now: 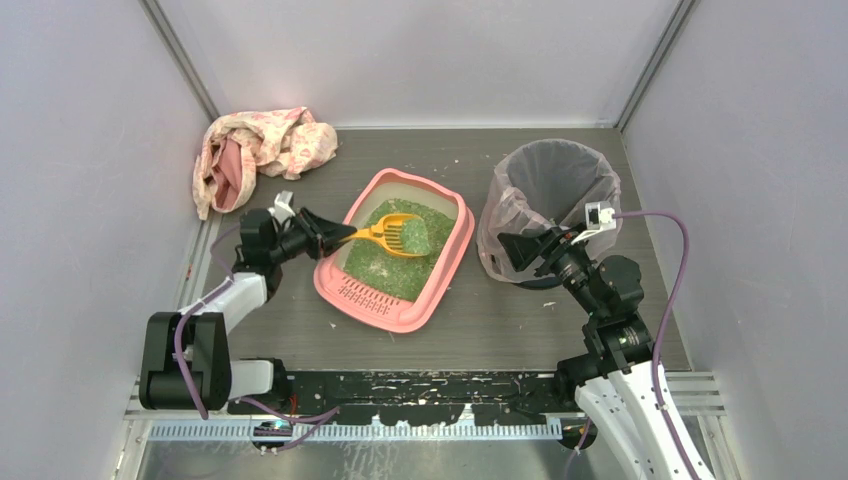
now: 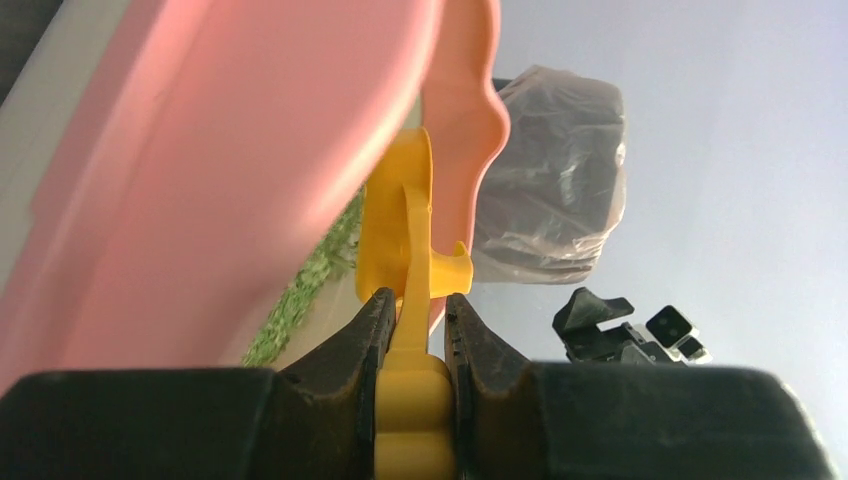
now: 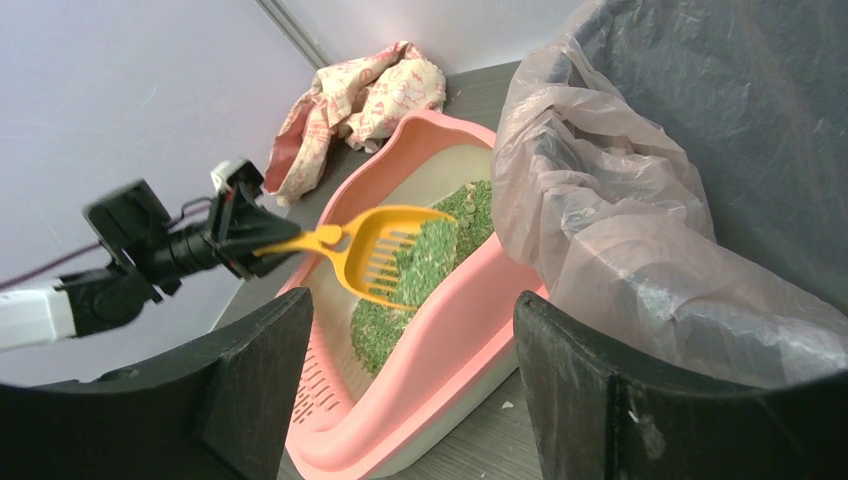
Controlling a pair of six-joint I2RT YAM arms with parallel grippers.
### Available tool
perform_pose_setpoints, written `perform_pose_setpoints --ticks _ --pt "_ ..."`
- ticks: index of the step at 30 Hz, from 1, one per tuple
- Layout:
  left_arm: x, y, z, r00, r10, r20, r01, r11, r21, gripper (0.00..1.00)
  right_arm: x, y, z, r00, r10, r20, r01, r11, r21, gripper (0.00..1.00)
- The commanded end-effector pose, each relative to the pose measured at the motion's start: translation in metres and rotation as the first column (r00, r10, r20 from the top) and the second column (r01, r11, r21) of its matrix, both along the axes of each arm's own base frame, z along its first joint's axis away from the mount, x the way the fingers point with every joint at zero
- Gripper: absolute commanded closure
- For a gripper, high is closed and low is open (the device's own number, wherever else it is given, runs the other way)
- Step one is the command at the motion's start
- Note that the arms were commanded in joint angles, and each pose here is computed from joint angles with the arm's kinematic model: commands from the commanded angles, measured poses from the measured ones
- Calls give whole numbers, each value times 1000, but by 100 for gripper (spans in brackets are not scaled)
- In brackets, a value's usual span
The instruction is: Clean the litter box
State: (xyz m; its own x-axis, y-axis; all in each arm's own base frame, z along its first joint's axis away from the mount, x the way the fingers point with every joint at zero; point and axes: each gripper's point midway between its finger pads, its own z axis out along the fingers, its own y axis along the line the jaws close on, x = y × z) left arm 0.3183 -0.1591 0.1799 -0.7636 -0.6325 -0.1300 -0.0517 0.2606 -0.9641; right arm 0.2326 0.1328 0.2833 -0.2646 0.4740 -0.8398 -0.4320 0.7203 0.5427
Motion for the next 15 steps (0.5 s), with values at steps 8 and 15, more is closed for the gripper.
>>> perform_pose_setpoints --ticks 8,15 --pt "-11 13 32 985 77 153 -48 982 -185 100 3 7 17 998 29 46 -31 999 27 22" --pt "-13 2 9 990 50 128 -43 997 -57 100 4 6 9 999 24 29 -25 999 29 22"
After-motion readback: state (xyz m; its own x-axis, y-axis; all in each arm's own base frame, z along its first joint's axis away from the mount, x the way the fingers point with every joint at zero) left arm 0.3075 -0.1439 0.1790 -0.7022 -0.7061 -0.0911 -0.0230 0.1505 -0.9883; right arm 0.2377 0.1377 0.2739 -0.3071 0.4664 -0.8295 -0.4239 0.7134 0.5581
